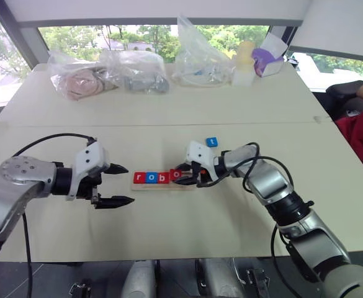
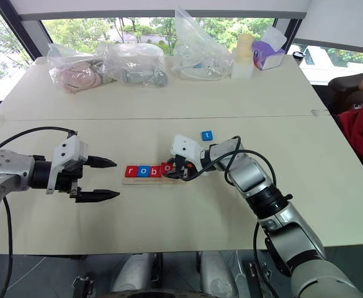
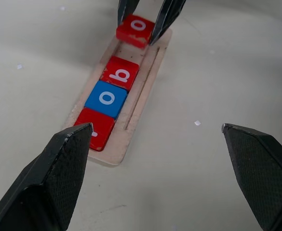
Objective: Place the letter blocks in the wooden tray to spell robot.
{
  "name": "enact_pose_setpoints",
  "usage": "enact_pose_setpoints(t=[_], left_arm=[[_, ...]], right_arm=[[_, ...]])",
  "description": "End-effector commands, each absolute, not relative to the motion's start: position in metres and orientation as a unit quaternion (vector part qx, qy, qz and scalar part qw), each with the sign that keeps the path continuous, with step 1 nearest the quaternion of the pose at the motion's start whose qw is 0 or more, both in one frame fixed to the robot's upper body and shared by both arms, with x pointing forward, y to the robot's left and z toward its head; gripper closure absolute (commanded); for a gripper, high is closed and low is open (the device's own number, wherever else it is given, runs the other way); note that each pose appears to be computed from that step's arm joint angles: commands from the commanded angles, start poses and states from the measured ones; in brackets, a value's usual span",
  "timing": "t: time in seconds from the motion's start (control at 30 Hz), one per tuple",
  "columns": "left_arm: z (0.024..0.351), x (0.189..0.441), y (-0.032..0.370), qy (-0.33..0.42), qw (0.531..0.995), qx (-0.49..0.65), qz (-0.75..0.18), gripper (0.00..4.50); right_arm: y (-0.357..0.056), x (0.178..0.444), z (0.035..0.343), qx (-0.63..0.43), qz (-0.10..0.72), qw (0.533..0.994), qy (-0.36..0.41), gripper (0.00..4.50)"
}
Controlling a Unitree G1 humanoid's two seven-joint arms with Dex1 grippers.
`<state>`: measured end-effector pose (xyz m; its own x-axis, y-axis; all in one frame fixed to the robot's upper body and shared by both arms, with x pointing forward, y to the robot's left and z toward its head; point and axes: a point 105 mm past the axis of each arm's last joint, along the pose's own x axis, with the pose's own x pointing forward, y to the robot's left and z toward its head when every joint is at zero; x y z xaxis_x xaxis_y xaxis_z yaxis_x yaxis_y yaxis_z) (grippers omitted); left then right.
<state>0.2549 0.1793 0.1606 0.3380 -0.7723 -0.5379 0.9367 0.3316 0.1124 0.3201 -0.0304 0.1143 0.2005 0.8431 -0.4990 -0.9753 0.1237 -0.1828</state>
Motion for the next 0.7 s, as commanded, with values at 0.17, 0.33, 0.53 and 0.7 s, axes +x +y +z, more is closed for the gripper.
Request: enact_pose_setpoints(t=[0.17, 0.33, 0.53, 0.7], left_arm=[[0.173, 0.257, 0.170, 0.168, 0.802, 0.203, -0.537, 0.00], [0.172, 0.255, 0.171, 0.172, 0.802, 0.201, -0.536, 0.00], [0.171, 0.256, 0.171, 0.171, 0.802, 0.200, -0.536, 0.00], [0.170, 0.256, 0.171, 0.170, 0.803, 0.198, -0.536, 0.00]], right_arm=[[-0.028, 0.325, 0.111, -0.261, 0.606, 0.740, 0.130, 3.33], [-0.029, 0.328, 0.108, -0.265, 0.602, 0.742, 0.132, 3.33], [-0.032, 0.331, 0.105, -0.267, 0.599, 0.743, 0.134, 3.33], [-0.029, 0.330, 0.104, -0.266, 0.605, 0.739, 0.134, 3.33]])
